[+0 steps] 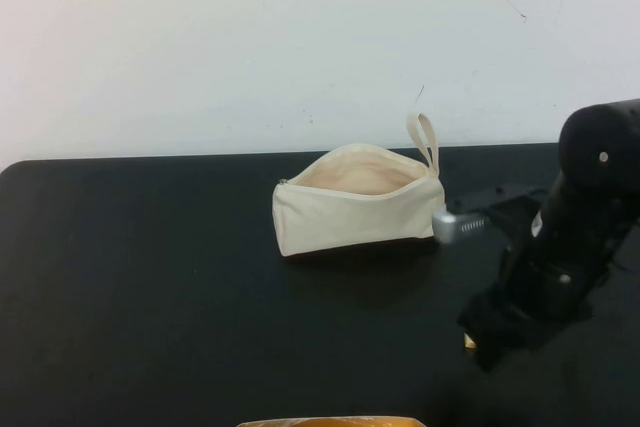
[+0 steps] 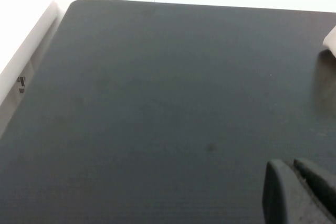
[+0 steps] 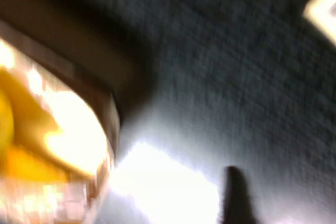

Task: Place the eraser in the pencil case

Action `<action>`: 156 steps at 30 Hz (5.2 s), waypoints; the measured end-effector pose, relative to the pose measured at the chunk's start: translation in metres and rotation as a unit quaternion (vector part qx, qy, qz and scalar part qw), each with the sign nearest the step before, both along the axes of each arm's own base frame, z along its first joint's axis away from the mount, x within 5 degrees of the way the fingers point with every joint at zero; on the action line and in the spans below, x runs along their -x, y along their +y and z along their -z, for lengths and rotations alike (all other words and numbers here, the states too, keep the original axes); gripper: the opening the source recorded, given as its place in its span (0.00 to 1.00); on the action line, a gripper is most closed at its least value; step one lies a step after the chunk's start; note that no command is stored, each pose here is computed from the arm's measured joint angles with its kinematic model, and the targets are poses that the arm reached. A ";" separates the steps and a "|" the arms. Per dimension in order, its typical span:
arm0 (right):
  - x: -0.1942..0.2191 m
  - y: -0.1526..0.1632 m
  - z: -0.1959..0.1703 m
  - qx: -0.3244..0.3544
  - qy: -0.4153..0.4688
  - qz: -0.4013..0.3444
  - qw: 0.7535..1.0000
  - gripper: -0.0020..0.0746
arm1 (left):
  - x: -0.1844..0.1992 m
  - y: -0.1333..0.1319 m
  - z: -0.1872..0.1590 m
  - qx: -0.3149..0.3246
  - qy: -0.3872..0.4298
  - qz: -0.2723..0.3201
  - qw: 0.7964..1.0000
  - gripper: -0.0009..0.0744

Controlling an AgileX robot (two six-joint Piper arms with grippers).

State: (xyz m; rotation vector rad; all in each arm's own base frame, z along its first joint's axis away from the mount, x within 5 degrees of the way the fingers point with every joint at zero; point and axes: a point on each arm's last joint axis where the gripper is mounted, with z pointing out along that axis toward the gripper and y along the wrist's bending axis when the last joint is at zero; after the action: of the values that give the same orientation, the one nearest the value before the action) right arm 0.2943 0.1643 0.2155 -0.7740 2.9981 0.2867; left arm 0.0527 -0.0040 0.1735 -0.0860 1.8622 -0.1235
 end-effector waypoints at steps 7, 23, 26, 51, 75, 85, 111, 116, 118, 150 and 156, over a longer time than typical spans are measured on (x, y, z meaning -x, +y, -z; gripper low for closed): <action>-0.019 0.005 0.013 -0.012 -0.042 0.149 0.988 0.82 | 0.000 0.000 0.000 0.000 0.000 0.000 1.000 0.01; -0.033 0.019 0.058 0.057 -0.050 0.197 0.977 0.72 | 0.000 0.000 0.000 0.001 0.000 0.000 1.000 0.01; -0.034 0.022 0.063 0.058 -0.049 0.197 0.978 0.72 | 0.000 0.000 0.000 0.001 0.000 0.000 1.000 0.01; -0.033 0.033 -0.064 -0.043 -0.215 0.093 0.971 0.43 | 0.000 0.000 0.000 0.001 0.000 0.000 1.000 0.01; -0.138 0.103 -0.037 -0.048 -0.263 0.027 0.963 0.63 | 0.000 0.000 0.000 0.001 0.000 0.000 1.000 0.01; -0.097 0.090 -0.093 -0.050 -0.273 0.008 0.961 0.08 | 0.000 0.000 0.000 0.002 0.000 0.000 1.000 0.01; 0.163 -0.088 -0.123 -0.106 -0.539 -0.060 0.833 0.03 | 0.000 0.000 0.000 0.002 0.000 0.000 1.000 0.01; 0.195 -0.110 -0.104 -0.119 -0.568 -0.054 0.813 0.03 | 0.000 0.000 0.000 0.002 0.000 0.000 1.000 0.01; 0.204 -0.117 -0.096 -0.122 -0.576 -0.051 0.807 0.03 | 0.000 0.000 0.000 0.002 0.000 0.000 1.000 0.01; 0.241 -0.165 0.031 -0.020 -0.576 0.193 0.794 0.03 | 0.000 0.000 0.000 0.002 0.000 0.000 1.000 0.01; 0.242 -0.168 0.045 -0.008 -0.570 0.223 0.791 0.03 | 0.000 0.000 0.000 0.002 0.000 0.000 1.000 0.01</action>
State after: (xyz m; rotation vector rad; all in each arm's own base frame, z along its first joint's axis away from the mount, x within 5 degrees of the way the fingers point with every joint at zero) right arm 0.0524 -0.0034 0.1705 -0.0809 1.8845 -0.1508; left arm 0.0527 -0.0041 0.1735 -0.0883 1.8620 -0.1271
